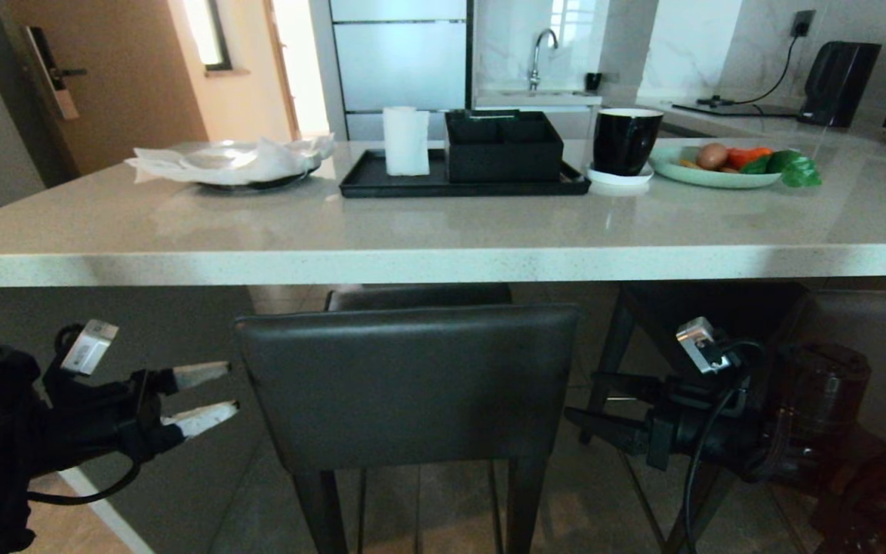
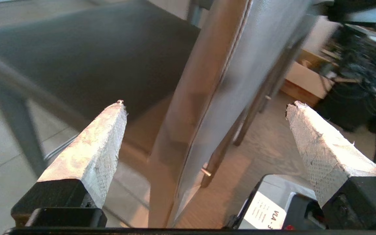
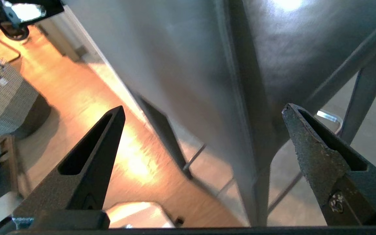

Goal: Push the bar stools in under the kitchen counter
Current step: Pull the gray chair out from under the dining table

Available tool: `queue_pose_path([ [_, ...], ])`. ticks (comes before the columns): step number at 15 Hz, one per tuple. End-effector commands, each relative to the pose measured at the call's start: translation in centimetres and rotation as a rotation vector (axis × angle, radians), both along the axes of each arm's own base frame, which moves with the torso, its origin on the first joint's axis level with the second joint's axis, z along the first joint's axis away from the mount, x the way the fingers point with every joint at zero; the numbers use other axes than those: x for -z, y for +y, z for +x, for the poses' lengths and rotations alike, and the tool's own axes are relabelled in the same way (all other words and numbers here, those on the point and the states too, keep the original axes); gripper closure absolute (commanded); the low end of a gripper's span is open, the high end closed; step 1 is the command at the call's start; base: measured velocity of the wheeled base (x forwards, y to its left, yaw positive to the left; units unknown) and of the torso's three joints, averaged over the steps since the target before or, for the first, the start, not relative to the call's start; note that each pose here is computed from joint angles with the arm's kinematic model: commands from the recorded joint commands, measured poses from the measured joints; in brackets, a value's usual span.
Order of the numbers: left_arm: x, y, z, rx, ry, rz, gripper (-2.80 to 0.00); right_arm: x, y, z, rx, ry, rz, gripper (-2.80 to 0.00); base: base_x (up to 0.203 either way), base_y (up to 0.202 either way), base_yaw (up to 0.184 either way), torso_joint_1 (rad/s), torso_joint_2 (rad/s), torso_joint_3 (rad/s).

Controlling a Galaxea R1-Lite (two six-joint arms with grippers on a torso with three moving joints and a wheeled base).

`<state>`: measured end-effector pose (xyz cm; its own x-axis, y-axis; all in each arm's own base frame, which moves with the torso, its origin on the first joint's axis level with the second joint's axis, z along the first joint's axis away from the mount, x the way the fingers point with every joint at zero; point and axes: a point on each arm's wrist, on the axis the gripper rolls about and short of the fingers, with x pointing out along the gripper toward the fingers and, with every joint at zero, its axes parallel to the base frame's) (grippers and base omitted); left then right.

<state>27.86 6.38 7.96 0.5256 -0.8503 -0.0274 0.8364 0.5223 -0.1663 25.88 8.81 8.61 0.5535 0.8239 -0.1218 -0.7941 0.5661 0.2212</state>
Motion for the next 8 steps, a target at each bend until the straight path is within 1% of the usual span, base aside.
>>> queue_pose_path([
  [1, 0.3, -0.7, 1.1, 0.038, -0.011, 0.002, -2.80, 1.8, 0.5, 0.8, -0.009, 0.027, -0.003, -2.80, 0.000, 0.000, 0.000, 0.000, 0.00, 0.000],
  [5, 0.7, -0.6, 3.5, 0.055, -0.033, 0.004, -2.80, 1.2, 1.1, 3.1, 0.000, -0.018, 0.040, -2.80, 0.000, 0.000, 0.000, 0.000, 0.00, 0.000],
  [8, 0.9, -0.9, 3.4, 0.070, -0.025, 0.002, -2.80, 1.0, 2.0, 3.8, -0.029, -0.043, 0.052, -2.80, 0.000, 0.000, 0.000, 0.000, 0.00, 0.000],
])
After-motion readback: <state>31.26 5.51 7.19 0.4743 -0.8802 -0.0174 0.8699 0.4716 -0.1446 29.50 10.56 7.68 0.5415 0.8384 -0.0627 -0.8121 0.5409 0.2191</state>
